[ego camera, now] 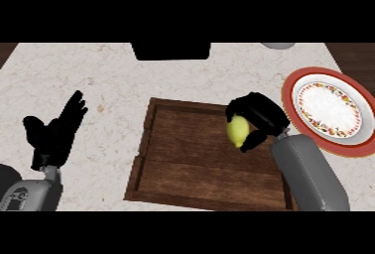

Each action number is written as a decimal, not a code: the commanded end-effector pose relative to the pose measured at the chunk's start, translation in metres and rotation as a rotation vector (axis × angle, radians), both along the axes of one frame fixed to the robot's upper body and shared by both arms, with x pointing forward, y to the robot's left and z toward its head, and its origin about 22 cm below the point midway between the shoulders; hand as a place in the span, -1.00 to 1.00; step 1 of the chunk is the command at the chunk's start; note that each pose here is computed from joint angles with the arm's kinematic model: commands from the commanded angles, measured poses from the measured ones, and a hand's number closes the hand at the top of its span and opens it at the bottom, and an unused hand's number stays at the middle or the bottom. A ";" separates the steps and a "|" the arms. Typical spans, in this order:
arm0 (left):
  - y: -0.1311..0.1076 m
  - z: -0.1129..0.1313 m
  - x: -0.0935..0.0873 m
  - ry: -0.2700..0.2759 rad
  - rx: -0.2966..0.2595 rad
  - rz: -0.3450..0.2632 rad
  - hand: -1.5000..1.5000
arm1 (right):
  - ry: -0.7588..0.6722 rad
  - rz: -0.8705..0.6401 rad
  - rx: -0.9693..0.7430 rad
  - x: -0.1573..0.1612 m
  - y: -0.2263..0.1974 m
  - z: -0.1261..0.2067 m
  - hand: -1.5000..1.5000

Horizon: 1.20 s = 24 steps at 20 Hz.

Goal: Pick the lemon from the tray and place it in the plate

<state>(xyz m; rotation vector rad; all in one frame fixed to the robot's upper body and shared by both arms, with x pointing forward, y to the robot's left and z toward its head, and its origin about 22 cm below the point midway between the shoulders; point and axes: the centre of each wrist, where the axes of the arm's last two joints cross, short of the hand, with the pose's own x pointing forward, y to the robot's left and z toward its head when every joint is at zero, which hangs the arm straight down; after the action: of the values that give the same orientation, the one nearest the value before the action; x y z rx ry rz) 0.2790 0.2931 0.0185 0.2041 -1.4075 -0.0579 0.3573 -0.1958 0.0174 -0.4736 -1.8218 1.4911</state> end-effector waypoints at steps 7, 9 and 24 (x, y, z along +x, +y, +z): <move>-0.005 0.003 0.002 0.002 0.001 -0.017 0.00 | -0.138 -1.013 0.213 0.033 -0.005 0.056 1.00; -0.009 0.001 0.003 -0.003 -0.009 -0.034 0.00 | -0.275 -1.132 0.203 0.040 -0.001 0.078 1.00; -0.004 -0.004 -0.003 0.017 -0.006 -0.028 0.00 | -0.327 -1.575 0.340 0.030 -0.056 0.102 1.00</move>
<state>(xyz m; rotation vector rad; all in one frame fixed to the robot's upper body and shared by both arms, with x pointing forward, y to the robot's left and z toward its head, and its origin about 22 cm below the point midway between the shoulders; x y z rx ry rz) 0.2840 0.2863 0.0187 0.1756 -1.4004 -0.0820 0.3995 -0.2246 0.1138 -1.5131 -1.1879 0.0752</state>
